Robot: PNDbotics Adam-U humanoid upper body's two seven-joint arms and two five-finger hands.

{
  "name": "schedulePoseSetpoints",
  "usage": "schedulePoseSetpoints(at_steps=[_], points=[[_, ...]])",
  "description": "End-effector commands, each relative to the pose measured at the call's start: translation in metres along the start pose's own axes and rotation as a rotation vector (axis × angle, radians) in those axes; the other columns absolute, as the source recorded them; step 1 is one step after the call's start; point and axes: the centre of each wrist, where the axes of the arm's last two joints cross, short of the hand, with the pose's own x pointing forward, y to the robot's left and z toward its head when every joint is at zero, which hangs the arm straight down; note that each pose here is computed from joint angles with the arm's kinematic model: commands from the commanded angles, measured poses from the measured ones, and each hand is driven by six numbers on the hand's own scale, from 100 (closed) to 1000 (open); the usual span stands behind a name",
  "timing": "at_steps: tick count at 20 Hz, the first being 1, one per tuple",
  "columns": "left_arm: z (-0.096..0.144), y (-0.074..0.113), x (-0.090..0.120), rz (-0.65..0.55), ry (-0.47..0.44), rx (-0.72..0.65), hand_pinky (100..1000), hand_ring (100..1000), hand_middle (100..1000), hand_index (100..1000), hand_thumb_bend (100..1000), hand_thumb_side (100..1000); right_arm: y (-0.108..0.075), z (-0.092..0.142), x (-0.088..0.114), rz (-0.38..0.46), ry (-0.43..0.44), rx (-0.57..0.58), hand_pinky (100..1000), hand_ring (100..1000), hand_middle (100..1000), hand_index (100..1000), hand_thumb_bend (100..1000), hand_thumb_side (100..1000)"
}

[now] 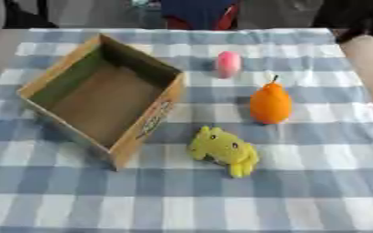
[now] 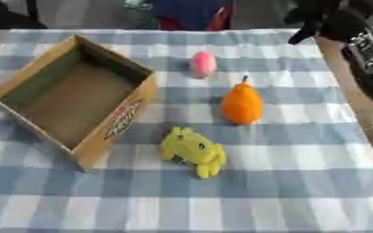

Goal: Pick up objects on the table and place them in the box.

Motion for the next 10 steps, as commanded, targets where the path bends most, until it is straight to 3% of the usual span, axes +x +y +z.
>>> schedulePoseSetpoints(at_steps=[1, 10], points=[[-0.0064, 0.0035, 0.0049, -0.005, -0.029, 0.005, 304, 694, 605, 826, 100, 690, -0.0061, -0.0034, 0.0059, 0.031, -0.022, 0.011, 621, 766, 691, 843, 100, 980], [-0.0077, 0.0034, 0.0053, -0.002, -0.031, 0.006, 306, 693, 605, 825, 100, 690, -0.0062, -0.0052, 0.0066, 0.027, -0.027, 0.007, 620, 766, 695, 843, 100, 977]])
